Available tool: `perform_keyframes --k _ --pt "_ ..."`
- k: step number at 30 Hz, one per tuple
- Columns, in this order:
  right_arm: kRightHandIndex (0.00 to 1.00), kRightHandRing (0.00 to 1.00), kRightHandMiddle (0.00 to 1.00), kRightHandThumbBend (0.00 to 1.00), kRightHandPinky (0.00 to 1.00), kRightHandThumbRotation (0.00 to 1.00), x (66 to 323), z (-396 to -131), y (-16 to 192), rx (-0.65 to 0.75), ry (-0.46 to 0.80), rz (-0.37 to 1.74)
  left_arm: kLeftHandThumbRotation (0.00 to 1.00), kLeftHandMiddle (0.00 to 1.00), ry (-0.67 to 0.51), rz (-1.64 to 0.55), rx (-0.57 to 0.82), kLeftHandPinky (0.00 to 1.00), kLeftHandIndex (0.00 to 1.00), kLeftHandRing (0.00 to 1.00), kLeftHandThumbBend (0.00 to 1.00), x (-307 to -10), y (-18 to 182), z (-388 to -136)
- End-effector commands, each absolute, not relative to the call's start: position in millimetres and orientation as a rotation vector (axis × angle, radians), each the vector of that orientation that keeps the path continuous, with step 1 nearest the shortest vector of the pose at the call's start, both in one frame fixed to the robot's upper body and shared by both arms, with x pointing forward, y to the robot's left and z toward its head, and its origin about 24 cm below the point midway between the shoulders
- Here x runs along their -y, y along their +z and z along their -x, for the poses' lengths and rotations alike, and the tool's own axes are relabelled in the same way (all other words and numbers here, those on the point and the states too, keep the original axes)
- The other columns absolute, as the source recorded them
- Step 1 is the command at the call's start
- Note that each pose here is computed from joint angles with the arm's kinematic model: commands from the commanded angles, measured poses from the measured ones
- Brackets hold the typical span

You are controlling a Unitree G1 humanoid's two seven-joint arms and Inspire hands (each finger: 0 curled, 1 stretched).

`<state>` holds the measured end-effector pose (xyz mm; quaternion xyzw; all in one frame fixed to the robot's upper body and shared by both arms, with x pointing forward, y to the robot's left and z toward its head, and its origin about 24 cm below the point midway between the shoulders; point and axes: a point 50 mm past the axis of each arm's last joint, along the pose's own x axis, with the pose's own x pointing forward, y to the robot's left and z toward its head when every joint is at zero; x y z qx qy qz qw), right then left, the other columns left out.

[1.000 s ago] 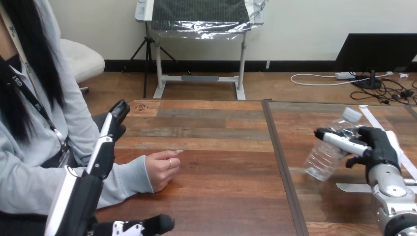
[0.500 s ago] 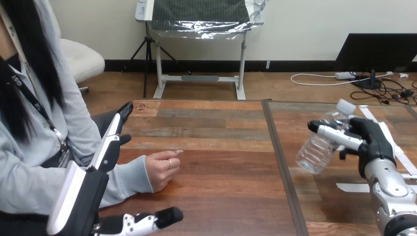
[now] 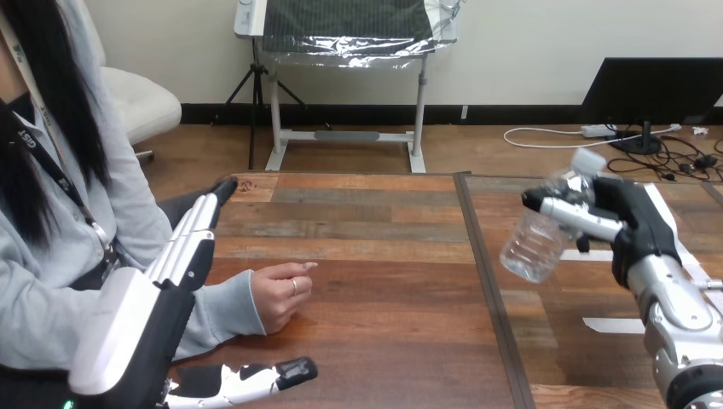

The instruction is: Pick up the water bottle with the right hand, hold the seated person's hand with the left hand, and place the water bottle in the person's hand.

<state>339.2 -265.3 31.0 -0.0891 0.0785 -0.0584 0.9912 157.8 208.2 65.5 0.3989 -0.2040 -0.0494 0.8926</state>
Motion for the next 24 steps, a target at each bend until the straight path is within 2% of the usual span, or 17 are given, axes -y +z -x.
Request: perform_keyframes --k 1,14,24 --pt "0.17 0.07 0.14 0.49 0.03 0.0 255 -360 74 0.035 -0.081 0.185 0.5 1.0 -0.101 -0.94 0.485 0.88 1.0 0.95 1.0 -213 84 -167" --pt "0.15 0.06 0.13 0.49 0.02 0.0 246 -364 84 0.082 -0.042 0.203 0.42 0.97 -0.13 -1.074 0.46 0.86 0.96 0.92 1.0 -224 89 -177" --pt "0.14 0.06 0.13 0.49 0.02 0.0 243 -366 87 0.1 -0.018 0.21 0.34 0.92 -0.159 -1.17 0.443 0.79 0.94 0.88 1.0 -234 95 -187"
